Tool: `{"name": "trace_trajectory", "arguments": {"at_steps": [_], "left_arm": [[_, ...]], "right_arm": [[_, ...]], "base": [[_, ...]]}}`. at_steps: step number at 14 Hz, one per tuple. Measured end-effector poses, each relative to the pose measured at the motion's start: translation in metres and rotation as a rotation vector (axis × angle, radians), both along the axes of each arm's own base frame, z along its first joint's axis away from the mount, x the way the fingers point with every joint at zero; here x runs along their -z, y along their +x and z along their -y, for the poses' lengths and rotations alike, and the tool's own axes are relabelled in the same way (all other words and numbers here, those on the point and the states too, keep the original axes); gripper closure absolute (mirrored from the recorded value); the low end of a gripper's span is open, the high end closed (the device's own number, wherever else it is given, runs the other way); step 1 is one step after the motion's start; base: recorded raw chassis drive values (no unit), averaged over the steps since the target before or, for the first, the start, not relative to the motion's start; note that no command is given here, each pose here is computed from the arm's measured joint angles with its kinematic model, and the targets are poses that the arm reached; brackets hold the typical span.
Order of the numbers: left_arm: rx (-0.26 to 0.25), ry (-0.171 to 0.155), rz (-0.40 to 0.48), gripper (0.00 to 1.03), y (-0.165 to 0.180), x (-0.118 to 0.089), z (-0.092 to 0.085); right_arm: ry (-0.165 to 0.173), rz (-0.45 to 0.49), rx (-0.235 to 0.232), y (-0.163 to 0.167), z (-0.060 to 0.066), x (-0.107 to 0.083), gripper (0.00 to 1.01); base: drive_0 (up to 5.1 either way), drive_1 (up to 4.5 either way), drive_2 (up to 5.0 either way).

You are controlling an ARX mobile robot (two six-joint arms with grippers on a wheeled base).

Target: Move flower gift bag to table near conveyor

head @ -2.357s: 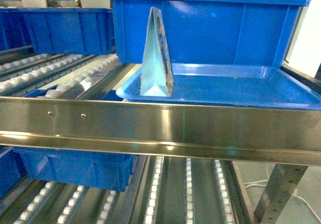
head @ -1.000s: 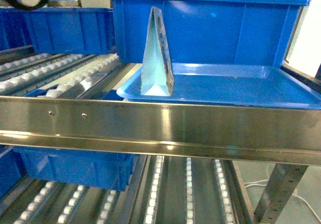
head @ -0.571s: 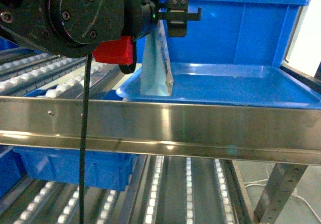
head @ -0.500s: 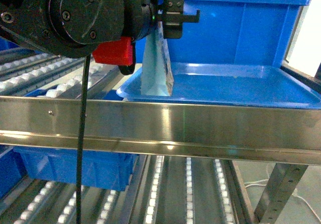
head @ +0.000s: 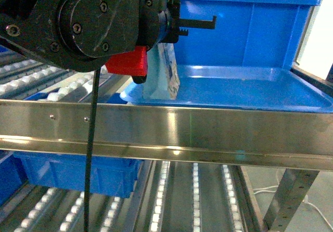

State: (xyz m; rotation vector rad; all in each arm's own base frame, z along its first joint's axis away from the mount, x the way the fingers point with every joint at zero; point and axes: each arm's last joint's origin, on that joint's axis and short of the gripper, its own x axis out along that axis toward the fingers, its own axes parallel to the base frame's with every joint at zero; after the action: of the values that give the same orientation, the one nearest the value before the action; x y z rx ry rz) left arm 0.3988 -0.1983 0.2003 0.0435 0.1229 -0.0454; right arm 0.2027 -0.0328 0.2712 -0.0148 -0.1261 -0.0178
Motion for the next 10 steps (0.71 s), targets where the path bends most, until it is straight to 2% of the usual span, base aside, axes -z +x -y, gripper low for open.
{"name": "trace_trajectory", "arguments": {"at_steps": [2, 4, 5, 6, 7, 9, 10], "left_arm": [[-0.013, 0.000, 0.025, 1.01, -0.007, -0.004, -0.004], [-0.006, 0.004, 0.097, 1.01, -0.016, -0.015, -0.010], [-0.002, -0.010, 0.165, 1.01, -0.026, -0.034, -0.019], [0.001, -0.021, 0.195, 1.01, -0.032, -0.048, -0.026], [-0.008, -0.051, 0.276, 1.01, -0.039, -0.067, -0.036], [-0.038, -0.057, 0.330, 1.01, -0.055, -0.083, -0.055], [-0.061, -0.032, 0.321, 1.01, -0.067, -0.087, -0.067]], "right_arm": [[0.000, 0.000, 0.000, 0.000, 0.000, 0.000, 0.99], [0.000, 0.000, 0.000, 0.000, 0.000, 0.000, 0.99], [0.000, 0.000, 0.000, 0.000, 0.000, 0.000, 0.99], [0.000, 0.000, 0.000, 0.000, 0.000, 0.000, 0.99], [0.000, 0.000, 0.000, 0.000, 0.000, 0.000, 0.99], [0.000, 0.000, 0.000, 0.000, 0.000, 0.000, 0.99], [0.000, 0.000, 0.000, 0.000, 0.000, 0.000, 0.99]], "base": [[0.0, 0.00, 0.0], [0.0, 0.00, 0.0], [0.0, 0.00, 0.0], [0.0, 0.00, 0.0], [0.0, 0.00, 0.0], [0.0, 0.00, 0.0], [0.0, 0.00, 0.0]]}}
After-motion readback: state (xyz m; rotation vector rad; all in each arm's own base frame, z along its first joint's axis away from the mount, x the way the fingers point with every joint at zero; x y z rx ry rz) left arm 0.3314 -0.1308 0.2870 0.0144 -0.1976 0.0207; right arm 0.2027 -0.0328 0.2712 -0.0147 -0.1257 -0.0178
